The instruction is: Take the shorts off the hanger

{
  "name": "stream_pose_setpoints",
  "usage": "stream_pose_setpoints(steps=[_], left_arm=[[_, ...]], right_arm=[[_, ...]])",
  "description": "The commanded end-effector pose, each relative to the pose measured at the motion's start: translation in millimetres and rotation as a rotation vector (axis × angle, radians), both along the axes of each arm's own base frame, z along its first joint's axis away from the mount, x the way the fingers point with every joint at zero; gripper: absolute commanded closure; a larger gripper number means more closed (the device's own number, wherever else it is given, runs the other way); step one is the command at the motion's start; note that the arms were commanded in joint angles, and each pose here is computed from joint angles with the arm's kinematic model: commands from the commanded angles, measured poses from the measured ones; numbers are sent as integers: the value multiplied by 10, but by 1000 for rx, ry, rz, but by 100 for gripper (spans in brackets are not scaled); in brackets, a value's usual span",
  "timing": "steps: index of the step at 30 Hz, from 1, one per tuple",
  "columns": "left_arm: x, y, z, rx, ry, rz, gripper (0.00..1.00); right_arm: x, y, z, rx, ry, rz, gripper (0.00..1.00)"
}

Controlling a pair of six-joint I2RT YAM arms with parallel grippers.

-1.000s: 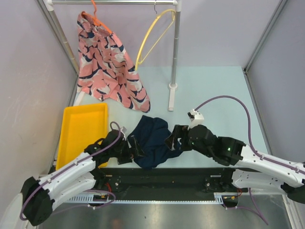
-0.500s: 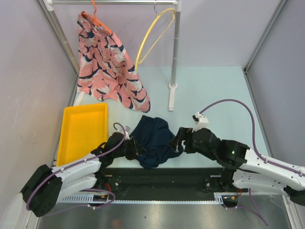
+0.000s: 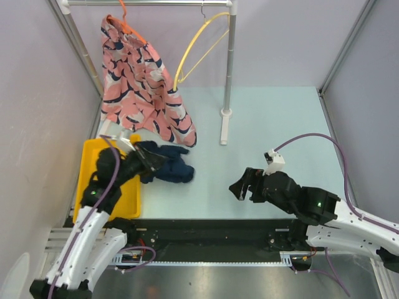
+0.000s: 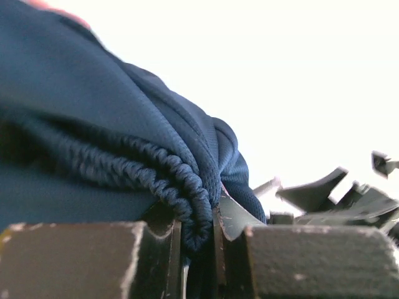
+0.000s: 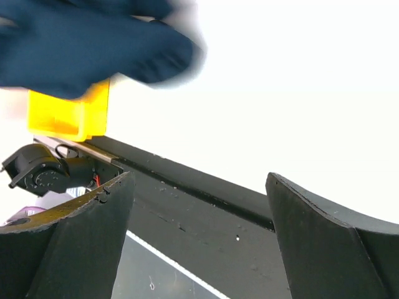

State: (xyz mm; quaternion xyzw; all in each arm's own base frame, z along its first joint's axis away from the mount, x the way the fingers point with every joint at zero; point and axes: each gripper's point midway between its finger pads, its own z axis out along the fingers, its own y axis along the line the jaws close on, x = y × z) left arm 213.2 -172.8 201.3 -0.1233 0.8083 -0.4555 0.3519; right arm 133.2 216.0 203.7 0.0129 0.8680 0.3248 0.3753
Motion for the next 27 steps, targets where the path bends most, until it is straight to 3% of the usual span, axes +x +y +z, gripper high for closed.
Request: stream_pose_setpoints(steps=[1, 5, 11, 18, 27], left_arm=[[-14, 627, 839, 216, -171, 225, 100], [-54, 1261, 1238, 444, -236, 487, 100], [-49, 1715, 1356, 578, -244, 698, 99], [281, 1799, 1141, 618, -199, 757, 99], [651, 2093, 330, 564, 45, 740, 100]], right_arm=[[68, -76, 45, 9, -23, -45, 10], [92, -17, 68, 26, -20, -29, 10], [109, 84, 33, 24, -4, -3, 10], [112, 144, 36, 35, 3, 8, 10], [112, 61, 17, 21, 7, -6, 10]])
